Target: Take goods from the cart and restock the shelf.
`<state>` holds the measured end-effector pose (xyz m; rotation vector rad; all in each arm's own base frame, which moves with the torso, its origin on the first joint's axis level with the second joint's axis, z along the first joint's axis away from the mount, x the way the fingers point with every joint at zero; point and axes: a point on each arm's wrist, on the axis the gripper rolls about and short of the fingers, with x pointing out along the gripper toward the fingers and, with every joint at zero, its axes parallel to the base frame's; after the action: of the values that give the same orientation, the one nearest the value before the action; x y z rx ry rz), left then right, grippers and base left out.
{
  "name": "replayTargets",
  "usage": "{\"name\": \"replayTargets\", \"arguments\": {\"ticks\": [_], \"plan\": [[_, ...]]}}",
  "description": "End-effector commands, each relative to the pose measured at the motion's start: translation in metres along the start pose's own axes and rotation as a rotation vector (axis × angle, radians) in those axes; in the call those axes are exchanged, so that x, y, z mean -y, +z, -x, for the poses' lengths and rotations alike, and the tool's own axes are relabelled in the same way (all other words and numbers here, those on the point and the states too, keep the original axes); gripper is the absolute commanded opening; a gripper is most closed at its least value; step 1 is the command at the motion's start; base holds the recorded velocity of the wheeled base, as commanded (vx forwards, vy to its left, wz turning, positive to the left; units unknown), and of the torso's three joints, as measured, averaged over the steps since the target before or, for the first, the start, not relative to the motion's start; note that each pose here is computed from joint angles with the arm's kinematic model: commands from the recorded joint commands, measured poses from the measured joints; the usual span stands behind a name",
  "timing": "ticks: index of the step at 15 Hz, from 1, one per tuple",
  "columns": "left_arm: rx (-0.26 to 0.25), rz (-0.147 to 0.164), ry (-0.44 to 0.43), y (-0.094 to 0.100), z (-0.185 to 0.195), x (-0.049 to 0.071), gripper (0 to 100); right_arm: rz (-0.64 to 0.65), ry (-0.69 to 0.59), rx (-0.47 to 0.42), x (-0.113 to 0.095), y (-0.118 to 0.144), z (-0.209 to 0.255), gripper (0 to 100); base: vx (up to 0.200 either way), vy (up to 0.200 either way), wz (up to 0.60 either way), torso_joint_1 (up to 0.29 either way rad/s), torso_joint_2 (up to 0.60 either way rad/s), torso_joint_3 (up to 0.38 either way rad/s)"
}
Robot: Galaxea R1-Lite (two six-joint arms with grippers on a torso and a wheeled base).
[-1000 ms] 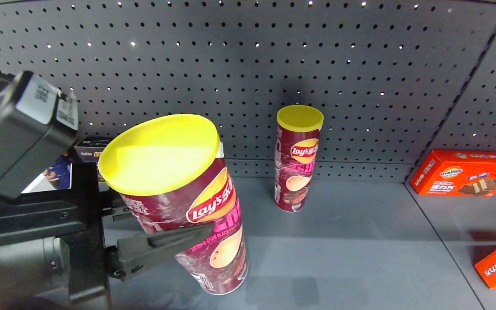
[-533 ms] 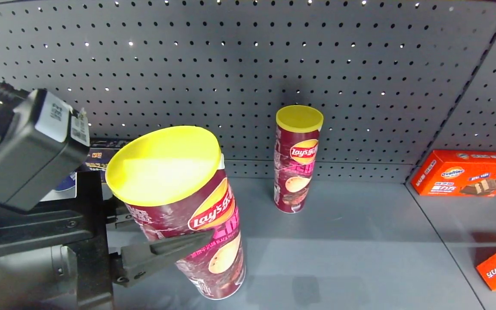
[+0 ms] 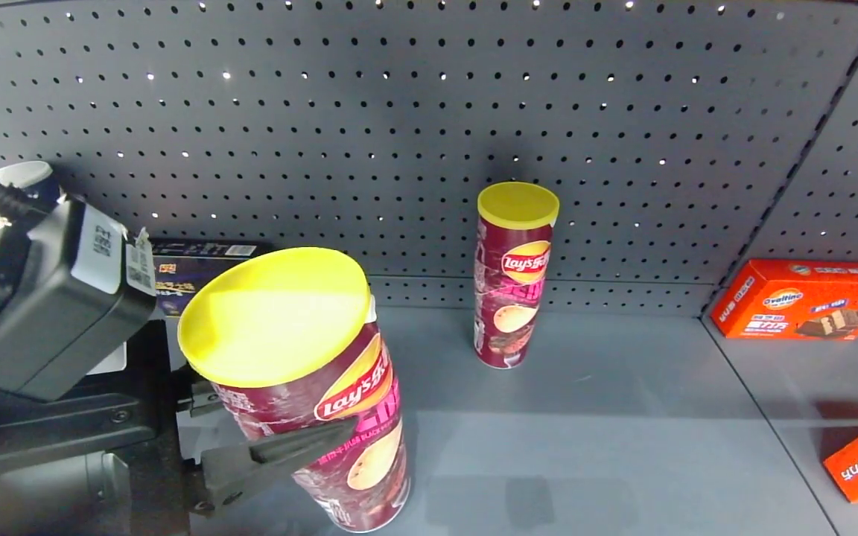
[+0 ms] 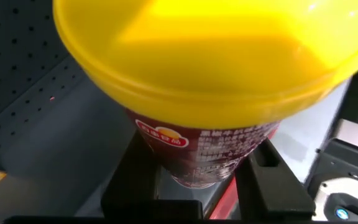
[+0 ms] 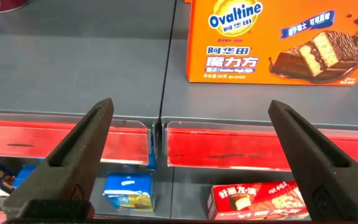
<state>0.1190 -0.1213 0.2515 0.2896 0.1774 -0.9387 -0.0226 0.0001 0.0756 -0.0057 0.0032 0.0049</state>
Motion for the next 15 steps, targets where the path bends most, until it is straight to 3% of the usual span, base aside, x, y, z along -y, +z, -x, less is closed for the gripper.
{"name": "replayTargets", "arguments": {"ticks": [1, 6, 7, 8, 9, 10, 12, 15], "plan": [[0.002, -0.002, 0.026, 0.000, 0.004, 0.000, 0, 0.000, 0.000, -0.001, 0.000, 0.000, 0.000, 100, 0.000, 0.000, 0.00, 0.000, 0.00, 0.000], [0.016, -0.003, 0.070, 0.006, 0.004, -0.001, 0, 0.014, -0.003, 0.000, 0.000, 0.000, 0.000, 100, 0.000, 0.000, 0.00, 0.000, 0.00, 0.000], [0.024, -0.003, 0.071, 0.008, 0.005, -0.002, 0, 0.007, -0.008, 0.157, 0.000, 0.055, 0.011, 100, 0.000, 0.000, 0.00, 0.000, 0.00, 0.000], [0.033, 0.012, 0.059, 0.011, 0.004, -0.002, 0, -0.015, 0.011, 0.055, 0.001, 0.102, -0.005, 100, 0.000, 0.000, 0.00, 0.000, 0.00, 0.000], [0.035, 0.025, 0.048, 0.012, 0.002, -0.003, 0, -0.009, 0.050, 0.069, 0.000, 0.119, -0.004, 100, 0.000, 0.000, 0.00, 0.000, 0.00, 0.000], [0.044, 0.027, 0.050, 0.014, 0.002, -0.003, 0, 0.006, 0.119, 0.081, -0.001, 0.128, -0.001, 100, 0.000, 0.000, 0.00, 0.000, 0.00, 0.000], [0.068, 0.024, 0.050, 0.016, 0.003, -0.003, 0, 0.043, 0.194, 0.019, -0.003, 0.131, -0.013, 100, 0.000, 0.000, 0.00, 0.000, 0.00, 0.000], [0.054, 0.026, 0.048, 0.012, 0.003, -0.002, 0, 0.066, 0.329, -0.069, -0.006, 0.144, -0.040, 100, 0.000, 0.000, 0.00, 0.000, 0.00, 0.000]]}}
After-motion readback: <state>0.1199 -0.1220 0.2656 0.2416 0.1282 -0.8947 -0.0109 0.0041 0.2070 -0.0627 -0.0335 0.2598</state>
